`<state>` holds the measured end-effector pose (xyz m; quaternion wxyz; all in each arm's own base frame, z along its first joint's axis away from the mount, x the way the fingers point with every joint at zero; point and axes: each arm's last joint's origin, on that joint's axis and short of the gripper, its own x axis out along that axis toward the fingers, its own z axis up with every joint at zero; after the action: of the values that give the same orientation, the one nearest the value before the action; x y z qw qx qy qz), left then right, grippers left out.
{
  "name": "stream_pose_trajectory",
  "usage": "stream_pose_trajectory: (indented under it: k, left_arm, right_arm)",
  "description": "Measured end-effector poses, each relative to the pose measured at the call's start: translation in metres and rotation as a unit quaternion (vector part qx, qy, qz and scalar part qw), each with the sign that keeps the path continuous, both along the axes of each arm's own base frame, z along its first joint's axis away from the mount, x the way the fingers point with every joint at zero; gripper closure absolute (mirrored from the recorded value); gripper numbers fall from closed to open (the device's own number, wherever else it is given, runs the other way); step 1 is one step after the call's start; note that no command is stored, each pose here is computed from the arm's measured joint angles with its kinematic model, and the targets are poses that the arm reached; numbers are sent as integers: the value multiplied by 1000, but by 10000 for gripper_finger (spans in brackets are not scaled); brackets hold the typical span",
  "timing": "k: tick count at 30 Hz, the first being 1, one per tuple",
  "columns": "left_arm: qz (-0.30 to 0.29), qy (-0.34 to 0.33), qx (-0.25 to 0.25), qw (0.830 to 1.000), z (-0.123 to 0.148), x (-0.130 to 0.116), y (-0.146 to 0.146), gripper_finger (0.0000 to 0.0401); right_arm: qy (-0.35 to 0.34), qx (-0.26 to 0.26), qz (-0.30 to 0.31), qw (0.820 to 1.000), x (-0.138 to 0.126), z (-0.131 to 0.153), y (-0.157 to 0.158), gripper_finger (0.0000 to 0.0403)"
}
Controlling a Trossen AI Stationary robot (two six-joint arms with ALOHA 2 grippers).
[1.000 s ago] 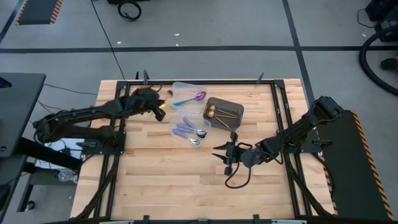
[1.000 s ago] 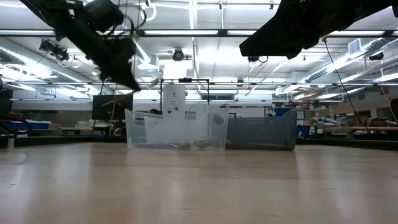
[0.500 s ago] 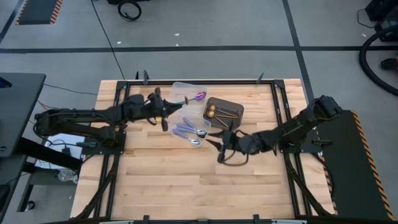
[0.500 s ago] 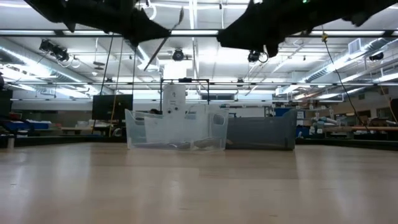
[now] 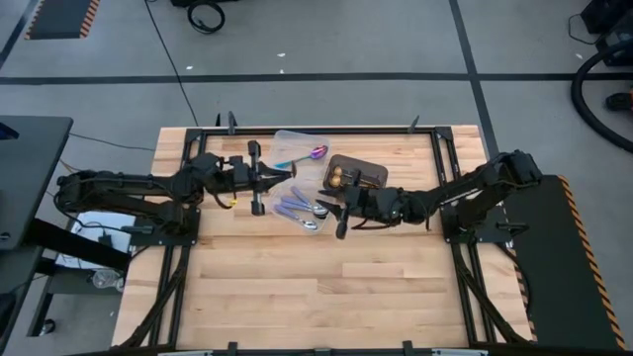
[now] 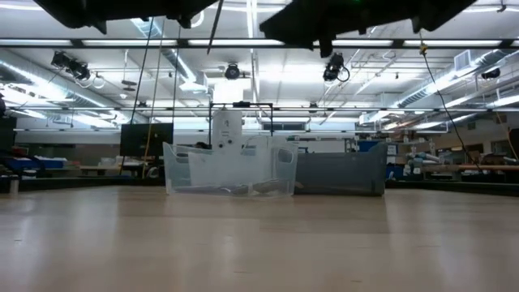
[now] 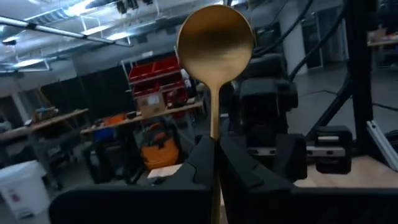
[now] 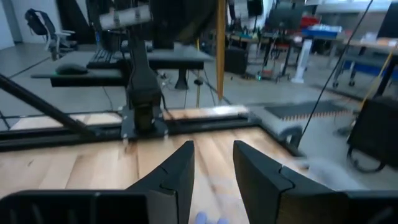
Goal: Sort silverware by color (type)
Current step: Put the gold spoon into the black bin
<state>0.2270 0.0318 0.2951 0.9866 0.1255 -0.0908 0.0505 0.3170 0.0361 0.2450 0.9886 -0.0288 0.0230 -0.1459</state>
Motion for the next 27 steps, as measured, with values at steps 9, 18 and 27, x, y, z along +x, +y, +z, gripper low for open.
stream_pose_trajectory:
  k: [9,18,27]
  left_arm:
    - [-26,-39,6,999,-12,23,2,386]
    - [-56,-104,-1,993,-21,39,2,386]
    - [-84,-150,4,985,-30,57,4,386]
  right_arm:
    - [2,-39,-10,999,12,26,-7,282]
    - [4,-54,-10,999,12,27,-7,251]
    - [-10,-70,9,997,13,30,-11,211]
